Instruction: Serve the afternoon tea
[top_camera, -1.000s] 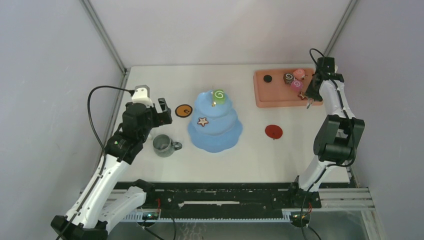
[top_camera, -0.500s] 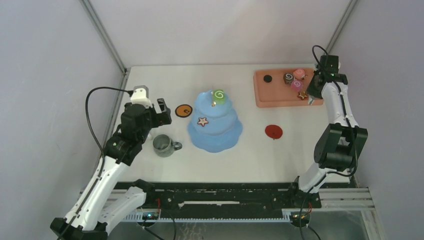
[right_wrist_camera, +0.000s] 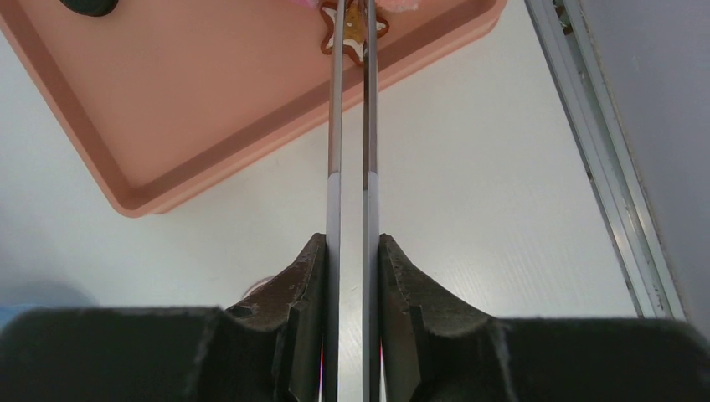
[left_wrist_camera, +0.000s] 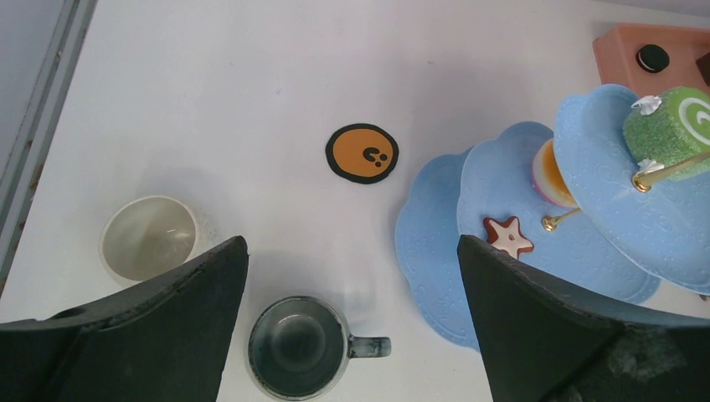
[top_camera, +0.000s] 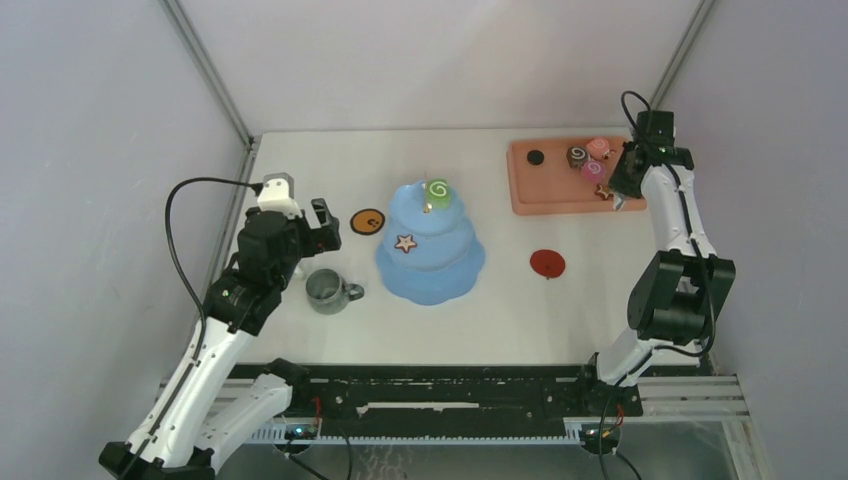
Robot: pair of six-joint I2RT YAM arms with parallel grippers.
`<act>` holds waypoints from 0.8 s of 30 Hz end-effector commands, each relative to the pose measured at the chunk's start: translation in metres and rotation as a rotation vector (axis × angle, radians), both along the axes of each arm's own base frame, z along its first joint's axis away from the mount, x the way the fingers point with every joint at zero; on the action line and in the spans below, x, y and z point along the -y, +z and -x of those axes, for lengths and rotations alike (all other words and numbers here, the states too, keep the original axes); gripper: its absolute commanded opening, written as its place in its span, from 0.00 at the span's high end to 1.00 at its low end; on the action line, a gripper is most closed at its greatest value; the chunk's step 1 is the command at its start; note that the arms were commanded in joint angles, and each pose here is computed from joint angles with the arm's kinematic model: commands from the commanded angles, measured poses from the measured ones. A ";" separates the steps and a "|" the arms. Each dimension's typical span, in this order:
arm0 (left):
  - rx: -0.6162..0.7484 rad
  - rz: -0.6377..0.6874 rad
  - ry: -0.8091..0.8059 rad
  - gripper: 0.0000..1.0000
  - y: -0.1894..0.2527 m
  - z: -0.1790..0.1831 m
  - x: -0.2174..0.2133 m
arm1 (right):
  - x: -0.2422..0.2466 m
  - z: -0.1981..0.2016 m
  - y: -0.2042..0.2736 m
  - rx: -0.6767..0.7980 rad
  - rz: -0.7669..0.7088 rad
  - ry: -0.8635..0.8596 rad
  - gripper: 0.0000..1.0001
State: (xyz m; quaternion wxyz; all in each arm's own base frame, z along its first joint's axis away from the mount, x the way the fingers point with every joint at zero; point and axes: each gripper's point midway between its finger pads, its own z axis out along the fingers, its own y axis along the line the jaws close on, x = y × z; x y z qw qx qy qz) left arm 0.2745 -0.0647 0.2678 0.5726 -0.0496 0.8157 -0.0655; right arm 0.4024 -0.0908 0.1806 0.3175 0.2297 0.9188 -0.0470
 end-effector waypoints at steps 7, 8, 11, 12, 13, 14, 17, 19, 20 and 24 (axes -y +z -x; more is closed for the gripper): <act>0.012 0.004 0.010 0.00 0.002 -0.002 -0.002 | 0.017 0.010 0.025 0.123 -0.068 -0.099 0.66; 0.013 0.005 0.008 0.00 0.002 -0.002 -0.001 | 0.018 0.012 0.024 0.126 -0.084 -0.105 0.65; 0.012 0.002 0.006 0.00 0.003 -0.003 -0.001 | 0.019 0.014 0.020 0.138 -0.121 -0.119 0.60; 0.011 0.000 0.004 0.00 0.003 -0.003 -0.001 | 0.020 0.014 0.020 0.144 -0.130 -0.120 0.59; 0.011 0.001 0.004 0.00 0.003 -0.003 -0.001 | 0.021 0.015 0.020 0.147 -0.137 -0.123 0.59; 0.012 -0.001 0.004 0.00 0.003 -0.003 -0.001 | 0.021 0.015 0.020 0.152 -0.143 -0.126 0.58; 0.009 -0.001 0.002 0.00 0.002 -0.004 0.000 | 0.020 0.012 0.021 0.164 -0.157 -0.117 0.55; 0.009 0.001 0.002 0.00 0.003 -0.005 0.001 | 0.019 0.011 0.022 0.171 -0.165 -0.114 0.54; 0.008 0.001 0.000 0.00 0.003 -0.005 0.001 | 0.018 0.009 0.023 0.180 -0.173 -0.109 0.53; 0.006 0.000 0.000 0.00 0.002 -0.006 0.001 | 0.018 0.003 0.026 0.204 -0.189 -0.109 0.51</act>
